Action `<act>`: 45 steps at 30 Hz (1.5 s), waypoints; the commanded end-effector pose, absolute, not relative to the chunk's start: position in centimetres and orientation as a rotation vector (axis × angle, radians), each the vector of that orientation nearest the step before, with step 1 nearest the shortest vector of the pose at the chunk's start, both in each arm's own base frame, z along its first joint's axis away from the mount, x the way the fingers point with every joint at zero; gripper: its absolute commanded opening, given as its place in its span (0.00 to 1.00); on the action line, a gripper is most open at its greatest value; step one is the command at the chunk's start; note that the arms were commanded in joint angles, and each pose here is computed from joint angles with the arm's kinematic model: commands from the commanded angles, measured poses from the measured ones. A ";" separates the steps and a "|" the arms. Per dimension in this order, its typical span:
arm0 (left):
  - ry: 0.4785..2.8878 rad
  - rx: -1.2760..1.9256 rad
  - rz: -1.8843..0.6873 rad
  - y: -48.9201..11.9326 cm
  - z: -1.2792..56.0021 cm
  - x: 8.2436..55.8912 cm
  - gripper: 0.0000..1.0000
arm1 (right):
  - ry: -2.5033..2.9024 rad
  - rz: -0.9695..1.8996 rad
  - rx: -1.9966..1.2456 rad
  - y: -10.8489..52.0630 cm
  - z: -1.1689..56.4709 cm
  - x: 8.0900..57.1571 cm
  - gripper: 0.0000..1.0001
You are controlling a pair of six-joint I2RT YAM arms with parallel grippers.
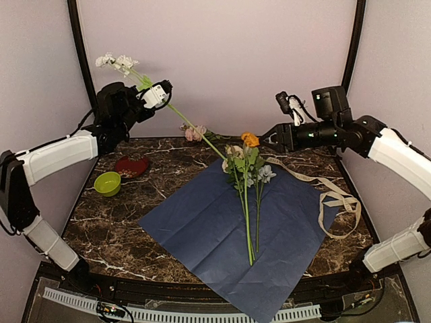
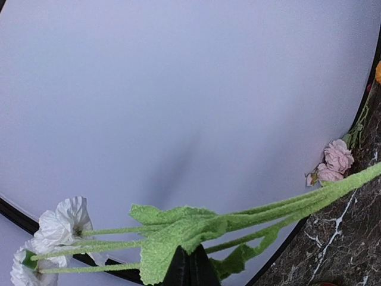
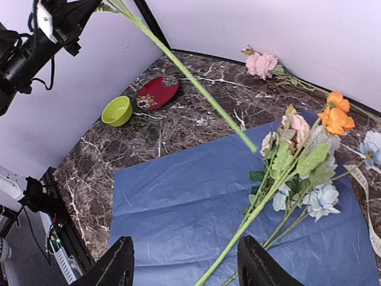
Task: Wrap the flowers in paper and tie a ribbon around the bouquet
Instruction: Pass from the left arm to the right
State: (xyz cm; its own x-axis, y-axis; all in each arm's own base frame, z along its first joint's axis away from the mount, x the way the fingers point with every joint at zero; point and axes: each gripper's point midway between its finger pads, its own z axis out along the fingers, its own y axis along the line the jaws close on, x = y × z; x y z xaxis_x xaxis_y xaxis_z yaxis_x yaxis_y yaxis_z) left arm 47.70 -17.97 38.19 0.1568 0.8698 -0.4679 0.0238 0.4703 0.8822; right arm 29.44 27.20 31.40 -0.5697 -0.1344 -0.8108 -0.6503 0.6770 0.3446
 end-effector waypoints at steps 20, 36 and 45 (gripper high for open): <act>1.120 1.308 0.244 -30.2 36.1 32.5 0.00 | 2.029 1.362 -0.962 43.1 28.4 23.0 0.79; 1.158 1.310 0.241 -31.8 33.9 32.9 0.00 | 2.136 1.193 -0.797 43.0 24.9 25.5 0.00; 1.395 1.262 0.328 -30.6 30.5 37.1 0.79 | 2.439 0.898 -0.202 34.8 17.1 31.8 0.00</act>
